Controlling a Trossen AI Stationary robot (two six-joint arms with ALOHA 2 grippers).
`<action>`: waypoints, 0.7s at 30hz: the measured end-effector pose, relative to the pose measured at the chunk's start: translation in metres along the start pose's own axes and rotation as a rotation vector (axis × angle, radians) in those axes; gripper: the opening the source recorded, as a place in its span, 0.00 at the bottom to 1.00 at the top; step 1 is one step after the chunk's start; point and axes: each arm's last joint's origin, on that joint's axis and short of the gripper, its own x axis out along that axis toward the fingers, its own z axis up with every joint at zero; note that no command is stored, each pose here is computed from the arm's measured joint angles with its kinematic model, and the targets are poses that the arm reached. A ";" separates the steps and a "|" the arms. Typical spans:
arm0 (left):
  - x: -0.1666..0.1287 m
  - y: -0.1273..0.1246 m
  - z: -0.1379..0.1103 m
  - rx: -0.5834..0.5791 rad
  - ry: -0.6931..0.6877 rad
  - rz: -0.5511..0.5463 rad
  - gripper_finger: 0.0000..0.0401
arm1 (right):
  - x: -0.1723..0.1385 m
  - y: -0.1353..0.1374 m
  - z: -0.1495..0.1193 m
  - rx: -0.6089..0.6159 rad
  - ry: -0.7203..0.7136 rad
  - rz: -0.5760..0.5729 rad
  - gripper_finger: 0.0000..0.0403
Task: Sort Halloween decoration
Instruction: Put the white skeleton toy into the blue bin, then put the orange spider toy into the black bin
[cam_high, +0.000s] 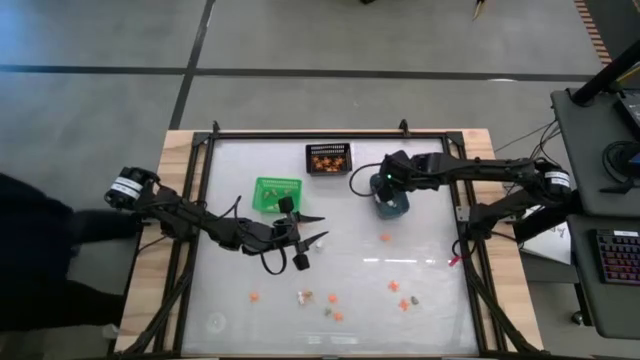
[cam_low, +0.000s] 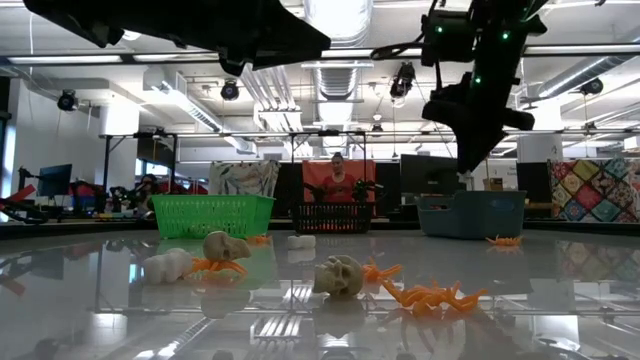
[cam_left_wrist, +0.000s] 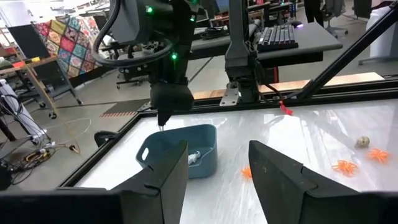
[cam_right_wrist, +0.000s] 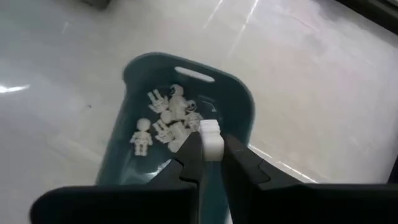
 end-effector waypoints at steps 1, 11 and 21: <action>0.000 0.000 0.000 0.001 0.002 0.000 0.38 | 0.001 -0.001 0.000 -0.008 0.003 -0.004 0.08; 0.000 0.000 -0.002 -0.005 0.021 -0.004 0.38 | 0.003 -0.001 0.000 -0.009 0.000 -0.002 0.33; 0.000 -0.001 -0.007 -0.006 0.058 -0.009 0.38 | -0.003 0.003 0.003 -0.014 0.017 0.058 0.40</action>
